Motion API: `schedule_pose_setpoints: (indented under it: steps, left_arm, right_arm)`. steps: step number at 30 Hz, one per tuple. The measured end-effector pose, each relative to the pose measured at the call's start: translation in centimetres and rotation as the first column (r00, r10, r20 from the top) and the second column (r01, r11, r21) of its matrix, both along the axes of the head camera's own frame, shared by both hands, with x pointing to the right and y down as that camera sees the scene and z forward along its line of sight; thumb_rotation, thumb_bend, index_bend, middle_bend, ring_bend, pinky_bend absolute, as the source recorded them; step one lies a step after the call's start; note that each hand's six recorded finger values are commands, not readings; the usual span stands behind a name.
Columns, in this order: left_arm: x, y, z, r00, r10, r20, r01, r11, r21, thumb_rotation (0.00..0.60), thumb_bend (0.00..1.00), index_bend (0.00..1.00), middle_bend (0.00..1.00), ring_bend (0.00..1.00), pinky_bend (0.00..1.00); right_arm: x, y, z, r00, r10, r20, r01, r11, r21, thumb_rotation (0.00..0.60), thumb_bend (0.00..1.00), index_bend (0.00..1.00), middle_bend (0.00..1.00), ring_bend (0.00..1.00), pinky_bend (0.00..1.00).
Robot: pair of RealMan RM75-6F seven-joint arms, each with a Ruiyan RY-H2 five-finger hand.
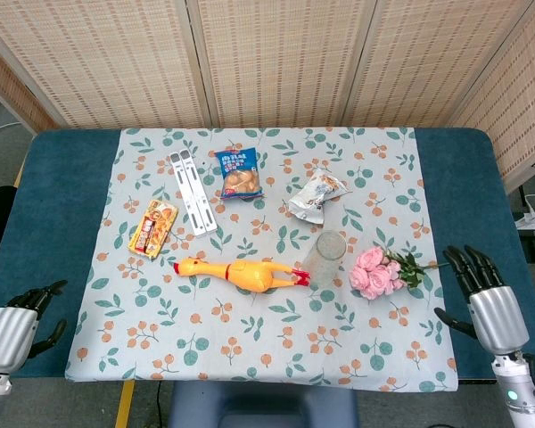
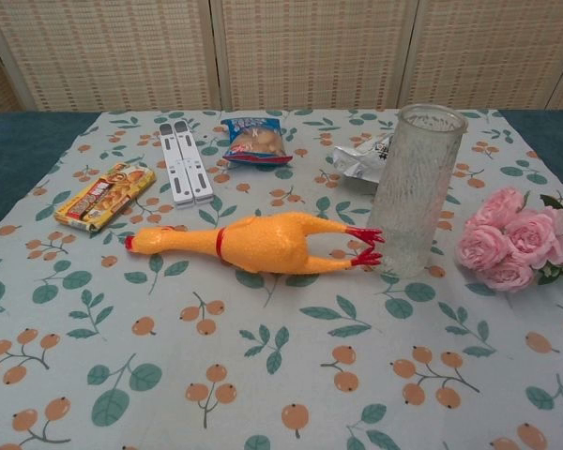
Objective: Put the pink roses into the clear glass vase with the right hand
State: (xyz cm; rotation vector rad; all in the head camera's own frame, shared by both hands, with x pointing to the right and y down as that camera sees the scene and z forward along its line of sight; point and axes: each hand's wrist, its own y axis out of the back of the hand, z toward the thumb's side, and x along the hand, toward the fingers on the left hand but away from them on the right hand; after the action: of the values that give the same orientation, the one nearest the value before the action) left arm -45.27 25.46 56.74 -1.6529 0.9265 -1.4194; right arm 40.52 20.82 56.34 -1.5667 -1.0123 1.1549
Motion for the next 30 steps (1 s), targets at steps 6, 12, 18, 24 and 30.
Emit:
schedule_pose_setpoints:
  steps: [6,12,18,24,30]
  left_arm:
    - [-0.3,-0.2,-0.6,1.0,-0.017,0.001,0.017,1.0,0.026,0.6,0.37,0.19,0.33,0.33,0.48]
    - [-0.2,-0.2,-0.6,1.0,-0.012,-0.001,0.012,0.999,0.031,0.6,0.37,0.19,0.32,0.33,0.48]
    - [-0.5,-0.3,-0.8,1.0,-0.023,-0.004,0.023,0.999,0.037,0.6,0.37,0.19,0.32,0.33,0.48]
    - [-0.5,-0.3,-0.8,1.0,-0.02,-0.004,0.021,0.999,0.034,0.6,0.37,0.19,0.32,0.33,0.48]
    - [-0.4,-0.2,-0.7,1.0,-0.014,-0.002,0.014,0.999,0.03,0.6,0.37,0.19,0.32,0.33,0.48]
  right_arm:
    - [-0.1,-0.9,1.9,0.996,-0.011,-0.093,0.004,0.997,-0.076,0.6,0.0,0.0,0.7,0.87,0.84]
    - [0.0,-2.8,5.7,0.965,-0.013,-0.263,-0.063,0.959,-0.277,0.6,0.0,0.0,0.74,0.91,0.88]
    - [-0.7,-4.4,9.9,0.945,-0.004,-0.327,-0.163,0.862,-0.479,0.6,0.0,0.0,0.75,0.92,0.89]
    - [-4.6,-6.1,12.9,0.964,-0.035,-0.265,-0.129,0.806,-0.577,0.6,0.0,0.05,0.77,0.93,0.9]
    - [-5.9,-6.6,13.8,0.981,0.006,-0.193,-0.12,0.803,-0.584,0.6,0.0,0.3,0.8,0.97,0.93]
